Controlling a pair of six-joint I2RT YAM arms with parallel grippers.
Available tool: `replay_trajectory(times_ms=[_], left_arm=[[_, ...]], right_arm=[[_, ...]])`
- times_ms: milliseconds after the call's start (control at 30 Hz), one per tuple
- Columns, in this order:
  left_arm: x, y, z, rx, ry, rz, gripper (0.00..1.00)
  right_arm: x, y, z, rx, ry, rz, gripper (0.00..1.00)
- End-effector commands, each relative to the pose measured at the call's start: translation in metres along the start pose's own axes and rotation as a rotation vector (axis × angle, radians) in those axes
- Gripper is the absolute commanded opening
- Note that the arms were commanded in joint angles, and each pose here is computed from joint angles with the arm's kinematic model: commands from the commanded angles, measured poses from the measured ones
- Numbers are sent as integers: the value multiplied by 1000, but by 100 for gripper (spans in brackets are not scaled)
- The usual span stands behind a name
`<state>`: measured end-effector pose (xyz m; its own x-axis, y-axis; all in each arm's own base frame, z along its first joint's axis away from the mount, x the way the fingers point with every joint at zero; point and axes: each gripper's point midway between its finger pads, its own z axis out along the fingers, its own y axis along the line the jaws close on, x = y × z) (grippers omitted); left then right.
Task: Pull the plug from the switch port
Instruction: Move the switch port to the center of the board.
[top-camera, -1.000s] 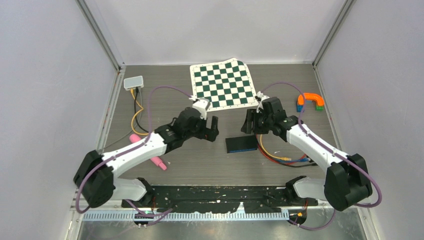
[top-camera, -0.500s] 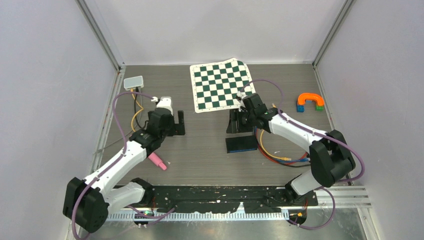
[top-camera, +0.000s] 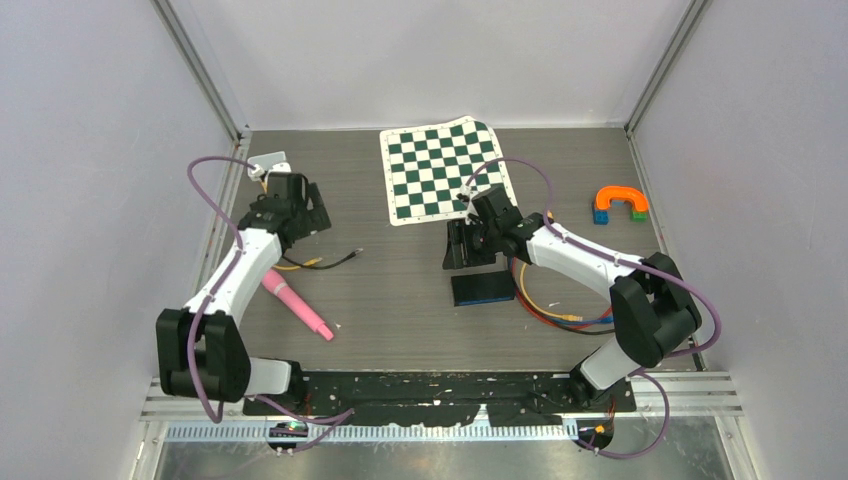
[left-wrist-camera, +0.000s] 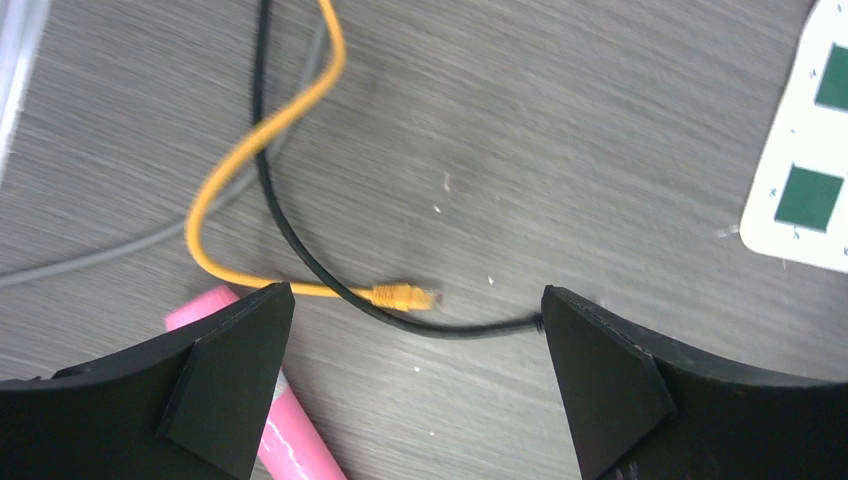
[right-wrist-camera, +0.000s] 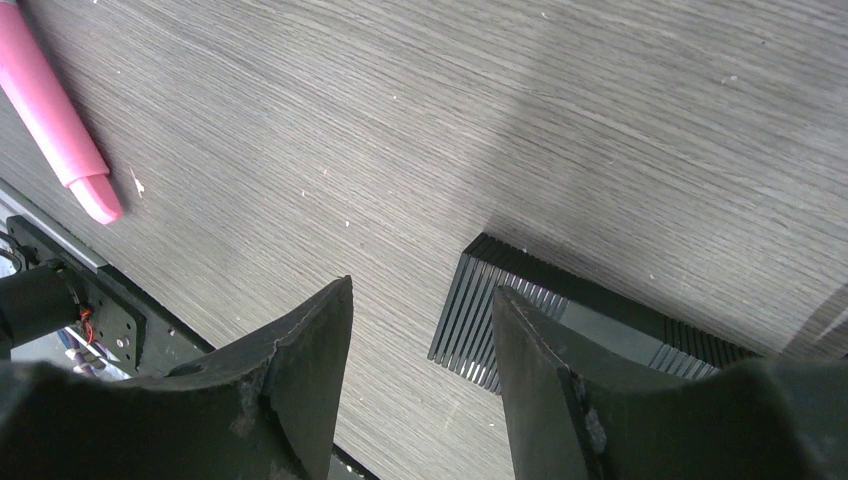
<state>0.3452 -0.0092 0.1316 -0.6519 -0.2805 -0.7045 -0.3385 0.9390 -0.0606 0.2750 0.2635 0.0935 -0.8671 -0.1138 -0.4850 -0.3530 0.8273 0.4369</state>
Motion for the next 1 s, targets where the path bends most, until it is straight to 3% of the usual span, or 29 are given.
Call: replay_trajectory(times_ms=[0, 367, 600, 967], left_arm=[[-34, 18, 9, -67, -9, -31, 100], [-40, 77, 23, -288, 45, -74, 99], [-21, 87, 52, -200, 179, -200, 100], [3, 57, 97, 10, 370, -165, 87]], right_arm=[[-3, 6, -8, -24, -30, -20, 60], [6, 1, -2, -19, -6, -29, 60], [10, 4, 0, -45, 11, -31, 60], [19, 4, -5, -57, 18, -17, 60]])
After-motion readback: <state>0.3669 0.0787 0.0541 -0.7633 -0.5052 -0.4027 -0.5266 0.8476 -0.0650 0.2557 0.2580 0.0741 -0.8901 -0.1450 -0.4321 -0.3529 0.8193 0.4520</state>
